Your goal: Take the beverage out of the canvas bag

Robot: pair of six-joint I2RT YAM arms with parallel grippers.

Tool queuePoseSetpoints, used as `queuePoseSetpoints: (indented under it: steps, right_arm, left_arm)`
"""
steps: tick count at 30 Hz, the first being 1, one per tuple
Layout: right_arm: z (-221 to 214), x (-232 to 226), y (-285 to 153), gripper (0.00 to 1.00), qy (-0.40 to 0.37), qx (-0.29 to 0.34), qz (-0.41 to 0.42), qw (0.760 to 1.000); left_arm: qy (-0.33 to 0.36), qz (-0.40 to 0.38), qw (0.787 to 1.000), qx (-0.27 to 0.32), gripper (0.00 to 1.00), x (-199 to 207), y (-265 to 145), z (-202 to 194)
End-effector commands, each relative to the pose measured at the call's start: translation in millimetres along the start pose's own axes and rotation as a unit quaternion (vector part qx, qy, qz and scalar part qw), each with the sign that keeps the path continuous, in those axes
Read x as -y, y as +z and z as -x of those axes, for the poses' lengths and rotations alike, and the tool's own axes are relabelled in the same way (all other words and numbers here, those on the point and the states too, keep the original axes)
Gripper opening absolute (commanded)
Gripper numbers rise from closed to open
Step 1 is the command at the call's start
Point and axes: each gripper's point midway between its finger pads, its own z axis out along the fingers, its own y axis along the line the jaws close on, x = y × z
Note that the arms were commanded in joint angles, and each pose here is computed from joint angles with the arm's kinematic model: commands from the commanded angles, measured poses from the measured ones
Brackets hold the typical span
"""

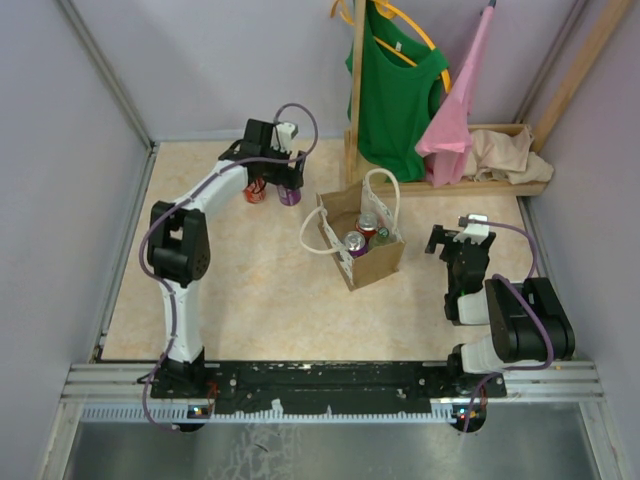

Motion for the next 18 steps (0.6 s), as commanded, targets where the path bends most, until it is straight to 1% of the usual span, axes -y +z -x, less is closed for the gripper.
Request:
queuePoseSetpoints:
  steps: [1,9,18]
  right_arm:
    - [19,-2,6,0.99,0.010,0.031,0.000,0.999]
    - [19,-2,6,0.99,0.010,0.031,0.001,0.999]
    - [19,-2,6,0.99,0.010,0.031,0.001,0.999]
  left_arm:
    - [0.008,-0.013,0.997,0.081,1.00,12,-43,56]
    - [0.026,-0.025,0.990,0.136,1.00,36,-91,93]
    - [0.048,-0.030,0.984,0.170,1.00,56,-131,113]
